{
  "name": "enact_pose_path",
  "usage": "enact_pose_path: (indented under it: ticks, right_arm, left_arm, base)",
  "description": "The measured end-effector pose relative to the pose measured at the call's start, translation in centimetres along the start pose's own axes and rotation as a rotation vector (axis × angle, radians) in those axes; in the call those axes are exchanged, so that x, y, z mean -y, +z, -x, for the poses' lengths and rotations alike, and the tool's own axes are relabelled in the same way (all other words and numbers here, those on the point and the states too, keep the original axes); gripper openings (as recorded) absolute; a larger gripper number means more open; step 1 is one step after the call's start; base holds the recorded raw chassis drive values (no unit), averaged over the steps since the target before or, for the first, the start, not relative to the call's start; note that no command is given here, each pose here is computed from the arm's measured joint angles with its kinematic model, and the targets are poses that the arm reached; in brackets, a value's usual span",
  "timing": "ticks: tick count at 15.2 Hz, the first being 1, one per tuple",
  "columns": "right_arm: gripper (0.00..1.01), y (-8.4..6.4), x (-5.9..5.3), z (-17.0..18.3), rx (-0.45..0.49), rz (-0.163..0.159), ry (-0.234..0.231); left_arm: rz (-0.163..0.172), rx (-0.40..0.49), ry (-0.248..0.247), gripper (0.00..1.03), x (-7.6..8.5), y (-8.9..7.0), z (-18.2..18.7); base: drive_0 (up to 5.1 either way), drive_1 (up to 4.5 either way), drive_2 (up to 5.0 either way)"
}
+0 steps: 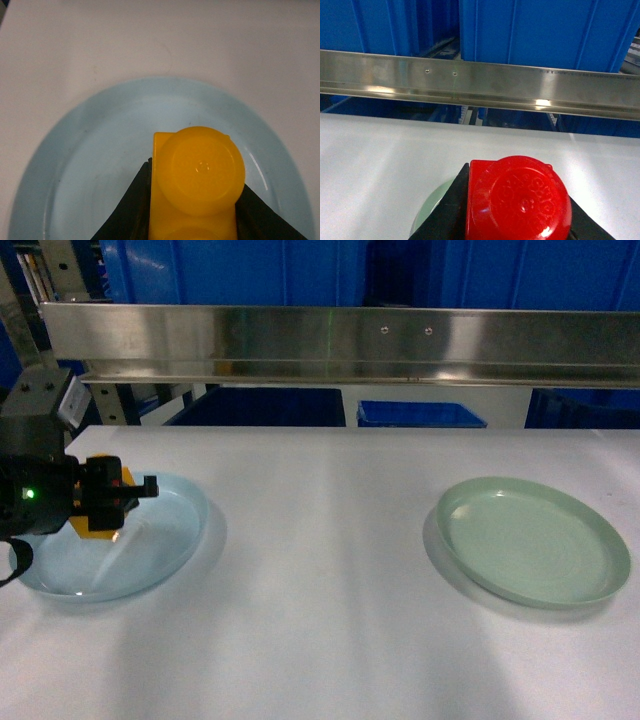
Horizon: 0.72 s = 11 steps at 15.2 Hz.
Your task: Sort and place red and yellow blocks in left bins
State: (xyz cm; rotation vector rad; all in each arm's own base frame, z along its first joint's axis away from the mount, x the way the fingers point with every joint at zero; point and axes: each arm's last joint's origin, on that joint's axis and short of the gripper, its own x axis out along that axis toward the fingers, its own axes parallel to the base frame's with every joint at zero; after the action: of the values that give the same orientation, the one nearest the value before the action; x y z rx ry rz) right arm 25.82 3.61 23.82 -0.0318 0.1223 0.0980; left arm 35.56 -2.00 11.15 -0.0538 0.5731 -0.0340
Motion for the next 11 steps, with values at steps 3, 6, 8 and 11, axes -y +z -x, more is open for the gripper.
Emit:
enact_pose_path:
  ticks: [3, 6, 8, 11]
  right_arm:
    - [0.27, 0.0, 0.0, 0.0, 0.000, 0.000, 0.000]
    - [0.27, 0.0, 0.0, 0.0, 0.000, 0.000, 0.000]
    - [0.27, 0.0, 0.0, 0.0, 0.000, 0.000, 0.000]
    - [0.27, 0.0, 0.0, 0.0, 0.000, 0.000, 0.000]
  left_arm:
    - [-0.046, 0.191, -0.037, 0.28, -0.3, 4.7, 6.2]
    - [-0.054, 0.288, -0.065, 0.28, -0.1, 7.1, 9.6]
    - [-0.055, 0.307, -0.069, 0.28, 0.0, 7.5, 10.6]
    - [-0.092, 0.373, -0.077, 0.28, 0.5, 7.9, 11.9]
  base:
    - [0.0, 0.00, 0.0]
    - [0.0, 0.00, 0.0]
    - [0.0, 0.00, 0.0]
    - [0.0, 0.00, 0.0]
